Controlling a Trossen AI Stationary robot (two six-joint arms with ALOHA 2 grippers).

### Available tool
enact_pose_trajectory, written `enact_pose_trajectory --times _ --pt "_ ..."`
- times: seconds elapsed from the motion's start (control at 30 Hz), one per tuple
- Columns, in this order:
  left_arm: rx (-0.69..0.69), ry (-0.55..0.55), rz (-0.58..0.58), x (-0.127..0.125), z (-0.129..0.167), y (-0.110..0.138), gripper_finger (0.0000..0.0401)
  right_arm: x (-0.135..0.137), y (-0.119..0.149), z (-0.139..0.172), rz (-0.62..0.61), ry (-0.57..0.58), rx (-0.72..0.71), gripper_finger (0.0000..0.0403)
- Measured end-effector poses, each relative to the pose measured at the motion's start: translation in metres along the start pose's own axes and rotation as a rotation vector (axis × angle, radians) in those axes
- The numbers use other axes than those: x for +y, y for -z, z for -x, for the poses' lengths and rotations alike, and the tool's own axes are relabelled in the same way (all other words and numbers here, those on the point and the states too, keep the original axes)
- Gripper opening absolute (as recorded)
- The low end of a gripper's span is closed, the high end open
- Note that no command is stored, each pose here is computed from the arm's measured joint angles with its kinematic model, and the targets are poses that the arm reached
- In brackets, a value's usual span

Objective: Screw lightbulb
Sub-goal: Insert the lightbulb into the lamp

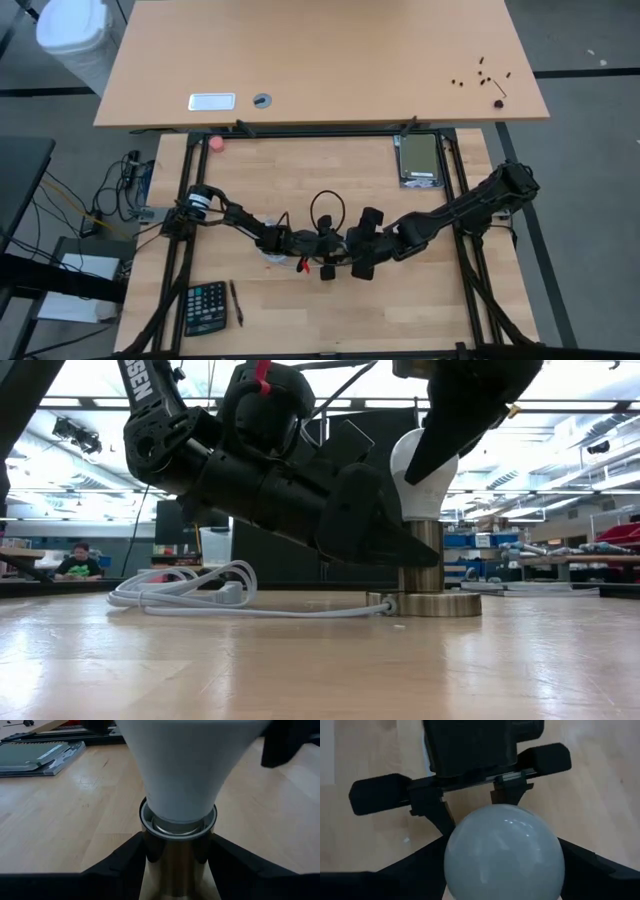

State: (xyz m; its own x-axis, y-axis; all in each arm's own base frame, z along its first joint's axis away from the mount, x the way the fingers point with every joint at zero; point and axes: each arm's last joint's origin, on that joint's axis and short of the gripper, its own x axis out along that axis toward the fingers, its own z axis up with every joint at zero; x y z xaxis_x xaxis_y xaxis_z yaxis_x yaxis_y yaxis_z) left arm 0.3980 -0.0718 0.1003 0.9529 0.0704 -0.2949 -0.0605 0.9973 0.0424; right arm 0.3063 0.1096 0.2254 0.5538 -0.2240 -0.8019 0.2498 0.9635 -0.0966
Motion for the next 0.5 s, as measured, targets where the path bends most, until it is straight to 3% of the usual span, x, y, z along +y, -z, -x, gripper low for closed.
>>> enact_pose_trajectory --times 0.27,0.5 --pt "0.0 -0.002 0.009 0.0002 0.0 0.0 0.0198 -0.0057 -0.0035 -0.0033 -0.206 -0.024 0.017 0.0304" --pt "0.0 -0.001 0.013 0.0 0.0001 0.0001 0.0198 -0.0046 -0.0071 -0.0035 -0.18 -0.037 -0.016 0.0305"
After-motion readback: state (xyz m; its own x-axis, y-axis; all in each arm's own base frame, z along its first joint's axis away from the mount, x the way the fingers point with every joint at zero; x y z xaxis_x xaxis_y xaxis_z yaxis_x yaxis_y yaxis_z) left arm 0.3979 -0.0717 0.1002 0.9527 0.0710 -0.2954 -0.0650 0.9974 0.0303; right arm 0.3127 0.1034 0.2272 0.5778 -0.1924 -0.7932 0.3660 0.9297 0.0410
